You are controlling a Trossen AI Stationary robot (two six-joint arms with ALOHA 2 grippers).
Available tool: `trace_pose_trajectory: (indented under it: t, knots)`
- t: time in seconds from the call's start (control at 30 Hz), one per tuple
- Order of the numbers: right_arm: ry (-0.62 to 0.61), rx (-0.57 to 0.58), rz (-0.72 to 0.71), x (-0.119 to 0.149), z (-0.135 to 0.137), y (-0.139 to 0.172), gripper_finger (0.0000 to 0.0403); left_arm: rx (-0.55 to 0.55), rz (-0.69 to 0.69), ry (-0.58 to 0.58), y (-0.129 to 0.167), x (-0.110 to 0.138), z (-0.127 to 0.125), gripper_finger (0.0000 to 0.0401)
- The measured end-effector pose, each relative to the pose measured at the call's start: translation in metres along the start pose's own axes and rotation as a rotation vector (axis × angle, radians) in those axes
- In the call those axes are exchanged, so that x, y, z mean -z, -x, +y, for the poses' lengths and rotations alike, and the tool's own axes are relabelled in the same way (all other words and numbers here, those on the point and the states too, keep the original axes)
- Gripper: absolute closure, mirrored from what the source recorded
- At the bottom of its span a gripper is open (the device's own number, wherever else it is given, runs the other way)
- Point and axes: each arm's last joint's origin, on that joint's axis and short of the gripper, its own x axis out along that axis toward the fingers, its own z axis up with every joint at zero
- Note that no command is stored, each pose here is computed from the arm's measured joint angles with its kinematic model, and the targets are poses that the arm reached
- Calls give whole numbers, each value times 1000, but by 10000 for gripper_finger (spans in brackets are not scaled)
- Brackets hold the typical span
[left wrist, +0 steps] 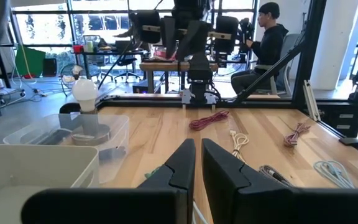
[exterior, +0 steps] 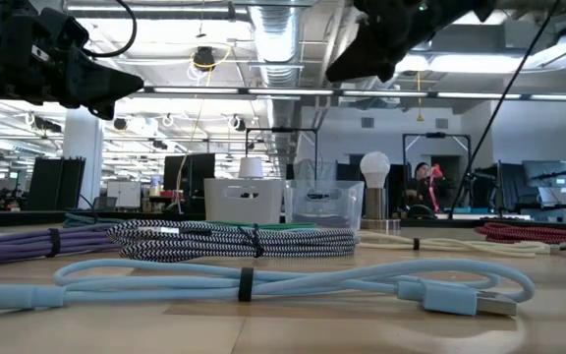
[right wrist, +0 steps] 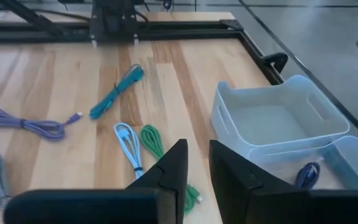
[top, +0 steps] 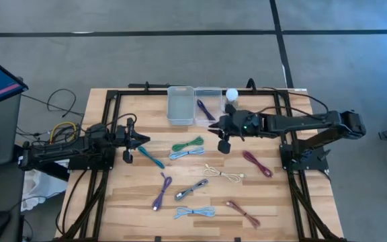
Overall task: Pick & Place USB Port
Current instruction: Put the braided pink charger cable into the transparent bin
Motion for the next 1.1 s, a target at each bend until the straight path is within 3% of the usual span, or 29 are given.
trace_pose_trajectory:
  t: [0.43, 0.53, 0.7, 0.93, 1.1]
  knots:
    - [-24, 4, -42, 0, 0, -12, 345, -1, 0, -3, 0, 0, 0, 374]
    - [-108, 0, -4, 6, 1, -20, 345, -1, -5, -4, 0, 0, 0, 374]
    - [-82, -43, 59, 15, 3, -29, 345, -1, -7, -4, 0, -1, 0, 374]
    - [-7, 107, 153, 15, -8, 10, 366, -1, -7, -4, 0, -1, 0, 374]
    - [16, 106, 188, 16, -11, 51, 392, -1, -7, -4, 0, -1, 0, 374]
